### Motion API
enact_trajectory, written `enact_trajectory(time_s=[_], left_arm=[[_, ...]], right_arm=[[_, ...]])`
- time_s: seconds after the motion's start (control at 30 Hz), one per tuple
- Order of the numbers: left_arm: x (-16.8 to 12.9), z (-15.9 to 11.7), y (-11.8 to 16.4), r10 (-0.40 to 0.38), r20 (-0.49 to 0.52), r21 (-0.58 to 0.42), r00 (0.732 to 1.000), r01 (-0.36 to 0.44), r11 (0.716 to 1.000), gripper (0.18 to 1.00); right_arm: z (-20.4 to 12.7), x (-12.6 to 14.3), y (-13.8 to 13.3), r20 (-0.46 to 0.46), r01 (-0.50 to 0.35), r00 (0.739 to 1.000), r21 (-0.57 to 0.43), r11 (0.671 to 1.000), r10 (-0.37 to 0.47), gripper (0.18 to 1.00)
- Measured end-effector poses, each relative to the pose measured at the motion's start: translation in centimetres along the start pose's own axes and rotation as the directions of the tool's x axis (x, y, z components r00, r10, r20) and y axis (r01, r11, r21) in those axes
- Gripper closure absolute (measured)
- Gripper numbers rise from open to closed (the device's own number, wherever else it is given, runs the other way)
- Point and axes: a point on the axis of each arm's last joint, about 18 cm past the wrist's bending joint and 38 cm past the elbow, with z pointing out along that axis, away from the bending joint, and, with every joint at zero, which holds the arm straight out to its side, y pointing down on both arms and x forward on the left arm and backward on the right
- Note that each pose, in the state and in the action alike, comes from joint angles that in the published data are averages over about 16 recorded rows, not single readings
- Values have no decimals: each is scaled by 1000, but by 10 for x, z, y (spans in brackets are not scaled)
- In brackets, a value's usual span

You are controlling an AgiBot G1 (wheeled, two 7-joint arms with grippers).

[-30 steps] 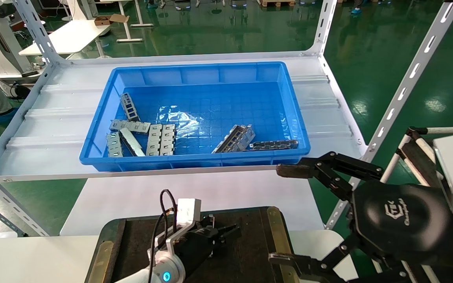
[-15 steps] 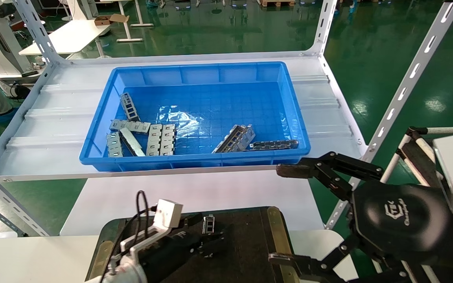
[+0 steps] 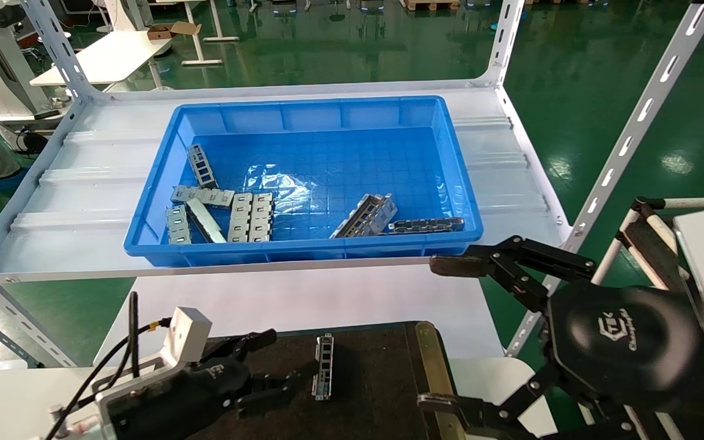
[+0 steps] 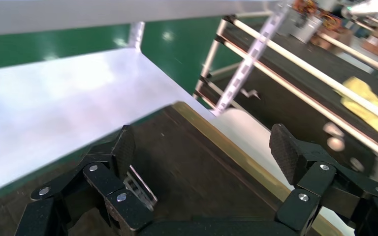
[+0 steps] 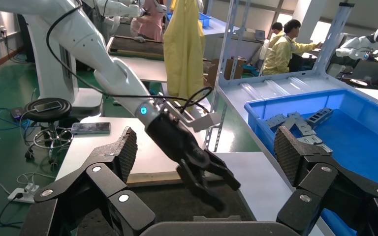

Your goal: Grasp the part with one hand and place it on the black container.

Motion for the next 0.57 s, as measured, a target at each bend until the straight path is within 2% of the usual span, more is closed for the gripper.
enact_trajectory(time_s=[0.33,0.57], left_arm=[[-5,-43,-17,17,-78,-58,997,-22,998,183],[-7,-55,-23,25,-90,-66,996,-31,997,183]], right_arm=[[0,0,0,0,0,1000,0,1000,0,178],[0,0,0,0,0,1000,0,1000,0,178]])
